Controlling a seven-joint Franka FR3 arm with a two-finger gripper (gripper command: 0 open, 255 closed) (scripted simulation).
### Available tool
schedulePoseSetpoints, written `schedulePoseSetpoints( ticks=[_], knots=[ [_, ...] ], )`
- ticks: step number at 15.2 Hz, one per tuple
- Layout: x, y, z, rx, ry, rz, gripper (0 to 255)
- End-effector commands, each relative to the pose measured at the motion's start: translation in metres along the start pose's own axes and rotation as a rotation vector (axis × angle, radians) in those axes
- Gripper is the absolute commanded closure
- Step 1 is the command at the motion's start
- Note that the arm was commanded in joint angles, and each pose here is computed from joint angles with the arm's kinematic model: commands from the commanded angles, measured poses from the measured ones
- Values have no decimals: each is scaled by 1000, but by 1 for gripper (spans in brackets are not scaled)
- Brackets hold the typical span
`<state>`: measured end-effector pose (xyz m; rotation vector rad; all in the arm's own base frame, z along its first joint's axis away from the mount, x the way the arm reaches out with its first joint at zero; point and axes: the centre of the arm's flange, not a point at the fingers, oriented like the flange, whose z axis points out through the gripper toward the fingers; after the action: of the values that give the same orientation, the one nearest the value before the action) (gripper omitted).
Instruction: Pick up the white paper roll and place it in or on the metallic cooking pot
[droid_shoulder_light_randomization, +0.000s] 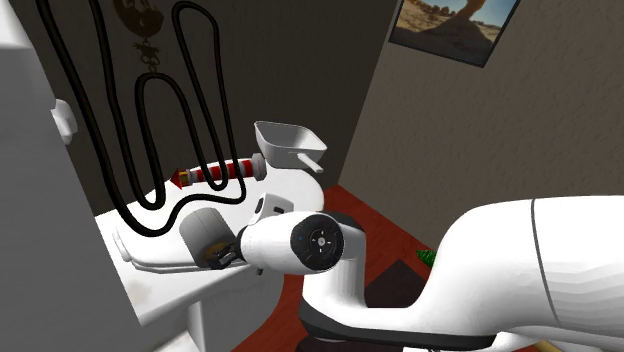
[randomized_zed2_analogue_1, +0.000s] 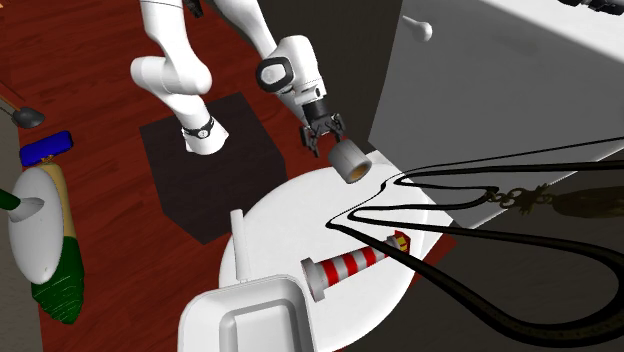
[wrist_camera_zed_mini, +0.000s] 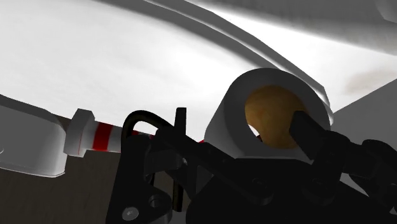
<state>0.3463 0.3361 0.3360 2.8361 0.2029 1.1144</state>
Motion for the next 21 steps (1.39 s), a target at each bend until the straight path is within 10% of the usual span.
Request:
schedulePoseSetpoints(
  ticks=[1, 8, 9, 21],
  knots=[
    [0, -1, 5, 1, 0, 0, 0],
    [0, -1, 5, 1, 0, 0, 0],
    [0, -1, 5, 1, 0, 0, 255],
    [11, 1, -7, 1, 0, 0, 255]
  ],
)
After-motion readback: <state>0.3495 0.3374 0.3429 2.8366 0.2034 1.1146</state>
